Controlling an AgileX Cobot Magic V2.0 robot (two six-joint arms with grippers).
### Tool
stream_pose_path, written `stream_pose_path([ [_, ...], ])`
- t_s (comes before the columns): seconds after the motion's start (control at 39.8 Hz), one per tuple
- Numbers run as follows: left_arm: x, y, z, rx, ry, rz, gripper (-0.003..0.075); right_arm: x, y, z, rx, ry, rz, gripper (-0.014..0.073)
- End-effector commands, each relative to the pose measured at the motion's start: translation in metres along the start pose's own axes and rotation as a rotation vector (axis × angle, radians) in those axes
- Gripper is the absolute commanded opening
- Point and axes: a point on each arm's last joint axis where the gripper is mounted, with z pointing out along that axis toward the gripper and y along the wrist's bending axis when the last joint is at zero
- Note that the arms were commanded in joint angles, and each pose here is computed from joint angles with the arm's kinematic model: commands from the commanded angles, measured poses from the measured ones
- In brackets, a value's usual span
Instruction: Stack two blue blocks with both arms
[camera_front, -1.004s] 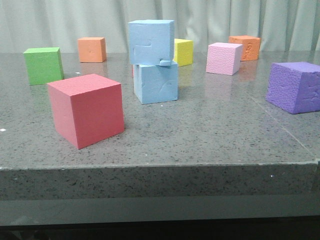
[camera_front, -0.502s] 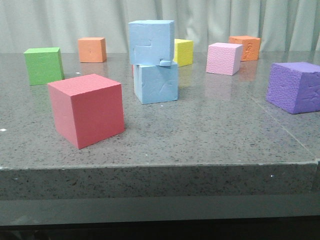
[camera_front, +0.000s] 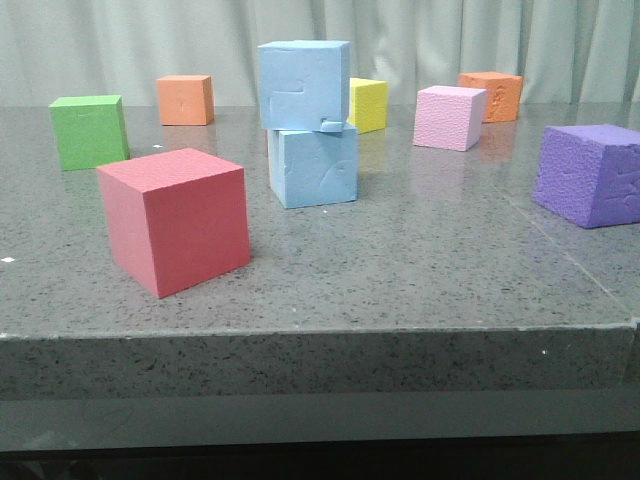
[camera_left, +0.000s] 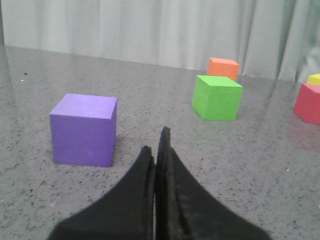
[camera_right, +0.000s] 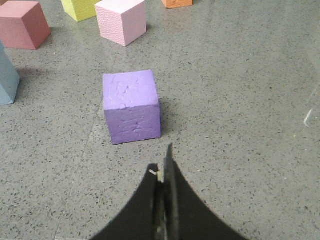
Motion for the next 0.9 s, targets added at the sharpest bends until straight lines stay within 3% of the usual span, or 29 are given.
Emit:
stream_pose_path([
  [0.0,-0.009,0.000,-0.002,-0.011,-0.128,-0.011,-0.0020,-0.013,0.002,-0.003,-0.020,-0.090,-0.009,-0.0068],
  [0.2,0.002,0.002,0.000,-0.017,-0.070,-0.012,-0.0020,-0.013,0.002,-0.003,-0.020,-0.089,-0.009,-0.0068],
  [0.88,0.002,0.002,0.000,-0.018,-0.068,-0.009,-0.0020,-0.013,0.002,-0.003,-0.020,-0.089,-0.009,-0.0068],
])
